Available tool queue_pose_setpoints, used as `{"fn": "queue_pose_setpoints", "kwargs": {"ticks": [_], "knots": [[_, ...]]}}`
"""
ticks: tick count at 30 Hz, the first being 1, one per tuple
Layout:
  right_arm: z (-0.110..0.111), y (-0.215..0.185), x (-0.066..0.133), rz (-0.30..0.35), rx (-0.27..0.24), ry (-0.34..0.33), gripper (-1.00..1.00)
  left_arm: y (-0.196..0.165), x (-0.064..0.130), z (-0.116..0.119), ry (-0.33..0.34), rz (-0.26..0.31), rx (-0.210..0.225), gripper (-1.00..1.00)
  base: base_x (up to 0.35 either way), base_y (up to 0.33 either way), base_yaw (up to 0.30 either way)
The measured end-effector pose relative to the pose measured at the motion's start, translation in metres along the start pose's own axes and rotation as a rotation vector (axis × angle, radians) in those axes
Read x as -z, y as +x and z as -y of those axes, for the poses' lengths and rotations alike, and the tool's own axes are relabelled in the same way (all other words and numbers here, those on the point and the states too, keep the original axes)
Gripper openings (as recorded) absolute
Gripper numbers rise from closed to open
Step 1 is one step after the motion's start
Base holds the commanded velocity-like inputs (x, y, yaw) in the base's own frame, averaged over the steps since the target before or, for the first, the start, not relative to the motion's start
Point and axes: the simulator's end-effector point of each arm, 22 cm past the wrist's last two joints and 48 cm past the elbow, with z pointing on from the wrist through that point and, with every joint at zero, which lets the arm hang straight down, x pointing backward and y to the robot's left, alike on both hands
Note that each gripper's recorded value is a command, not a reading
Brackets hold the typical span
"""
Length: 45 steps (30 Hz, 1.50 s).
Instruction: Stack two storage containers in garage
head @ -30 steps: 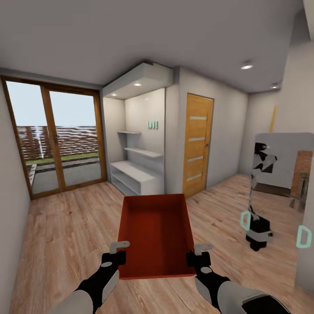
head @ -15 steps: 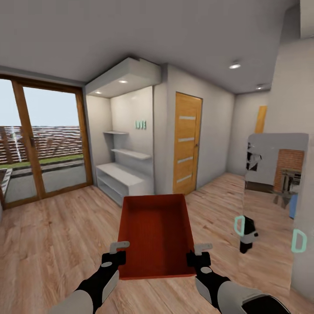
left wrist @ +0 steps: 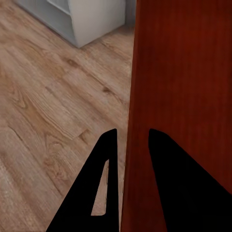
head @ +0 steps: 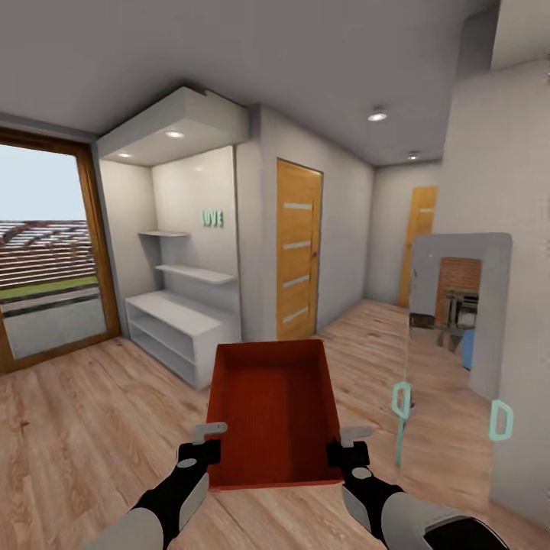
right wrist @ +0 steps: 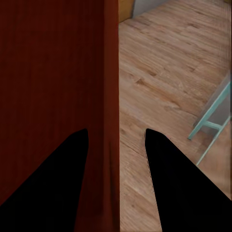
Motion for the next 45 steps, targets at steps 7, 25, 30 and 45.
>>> {"fn": "queue_pose_setpoints", "kwargs": {"ticks": [7, 25, 30, 45], "knots": [[0.0001, 0.0000, 0.0000, 0.000, 0.000, 0.000, -1.00, 0.0000, 0.0000, 0.0001, 0.001, 0.000, 0.000, -1.00, 0.312, 0.190, -0.258], [0.0001, -0.0001, 0.0000, 0.000, 0.000, 0.000, -1.00, -0.0001, 0.0000, 0.0001, 0.001, 0.000, 0.000, -1.00, 0.311, 0.191, -0.243], [0.0000, 0.0001, 0.0000, 0.000, 0.001, 0.000, -1.00, 0.0002, 0.0000, 0.0001, 0.001, -0.001, 0.001, -1.00, 0.311, 0.190, -0.242], [0.0000, 0.0000, 0.0000, 0.000, 0.000, 0.000, -1.00, -0.0001, 0.0000, 0.0000, 0.000, 0.000, 0.000, -1.00, 0.311, 0.190, -0.066]]}}
